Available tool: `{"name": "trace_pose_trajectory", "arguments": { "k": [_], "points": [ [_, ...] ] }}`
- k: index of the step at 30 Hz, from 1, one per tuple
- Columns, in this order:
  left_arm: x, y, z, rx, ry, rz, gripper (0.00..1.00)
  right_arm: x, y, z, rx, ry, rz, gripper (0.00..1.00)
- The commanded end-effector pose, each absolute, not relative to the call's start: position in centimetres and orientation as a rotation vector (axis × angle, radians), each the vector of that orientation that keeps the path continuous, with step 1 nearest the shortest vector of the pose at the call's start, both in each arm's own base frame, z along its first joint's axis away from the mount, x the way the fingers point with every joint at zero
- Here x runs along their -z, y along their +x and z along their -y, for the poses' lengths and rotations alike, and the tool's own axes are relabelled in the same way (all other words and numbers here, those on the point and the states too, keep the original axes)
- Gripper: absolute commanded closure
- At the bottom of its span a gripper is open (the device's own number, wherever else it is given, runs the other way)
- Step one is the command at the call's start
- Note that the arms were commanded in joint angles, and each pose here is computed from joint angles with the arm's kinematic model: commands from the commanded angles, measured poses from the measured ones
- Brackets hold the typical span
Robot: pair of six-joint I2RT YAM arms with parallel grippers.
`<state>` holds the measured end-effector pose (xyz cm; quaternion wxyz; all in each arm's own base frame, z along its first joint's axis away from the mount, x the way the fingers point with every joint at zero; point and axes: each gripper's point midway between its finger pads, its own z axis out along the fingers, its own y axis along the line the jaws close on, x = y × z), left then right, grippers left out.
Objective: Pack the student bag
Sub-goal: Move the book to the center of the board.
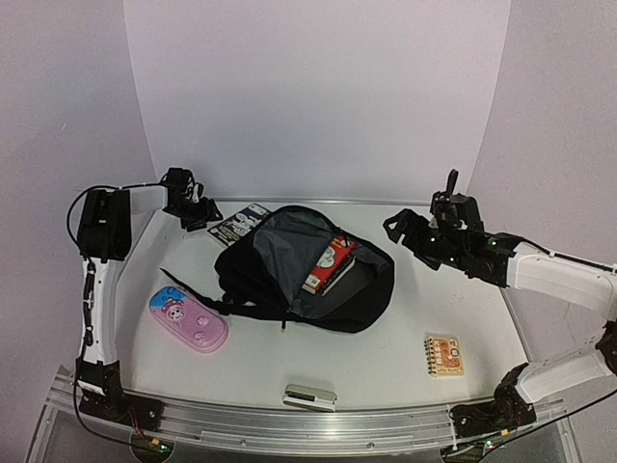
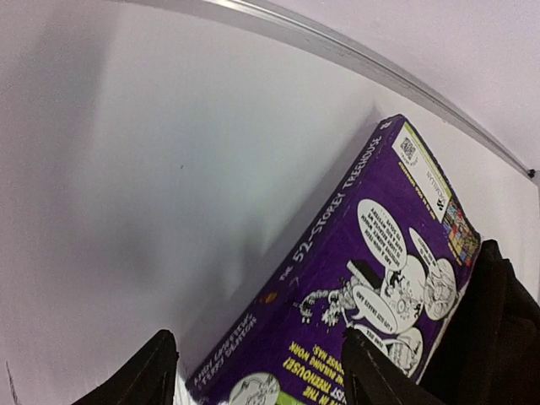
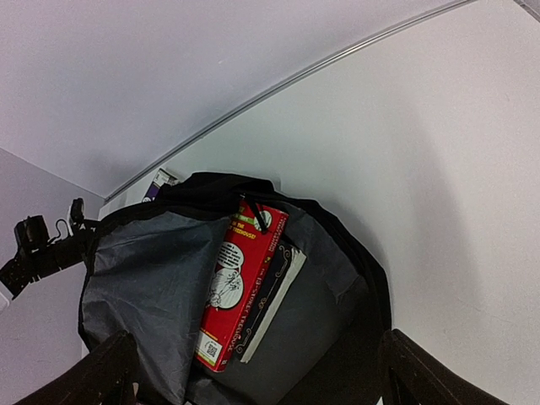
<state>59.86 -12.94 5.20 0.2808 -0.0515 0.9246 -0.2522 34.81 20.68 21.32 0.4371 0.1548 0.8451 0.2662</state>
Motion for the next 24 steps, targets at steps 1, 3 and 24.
{"name": "trace_pose_trajectory", "arguments": {
  "k": [1,3,24],
  "points": [
    [-3.6,60.1,14.4,0.452,0.051,-2.539,0.30,-22.1,35.3,-20.7,-0.647,0.381,-2.075,0.06],
    [-3.1,60.2,14.9,0.375,0.109,-2.546,0.27,-22.1,35.3,-20.6,-0.645,0.382,-2.078,0.06],
    [1.7,49.9,16.2,0.039,0.297,-2.724,0.39,-21.6,35.1,-20.9,-0.651,0.373,-2.094,0.05]
  ]
}}
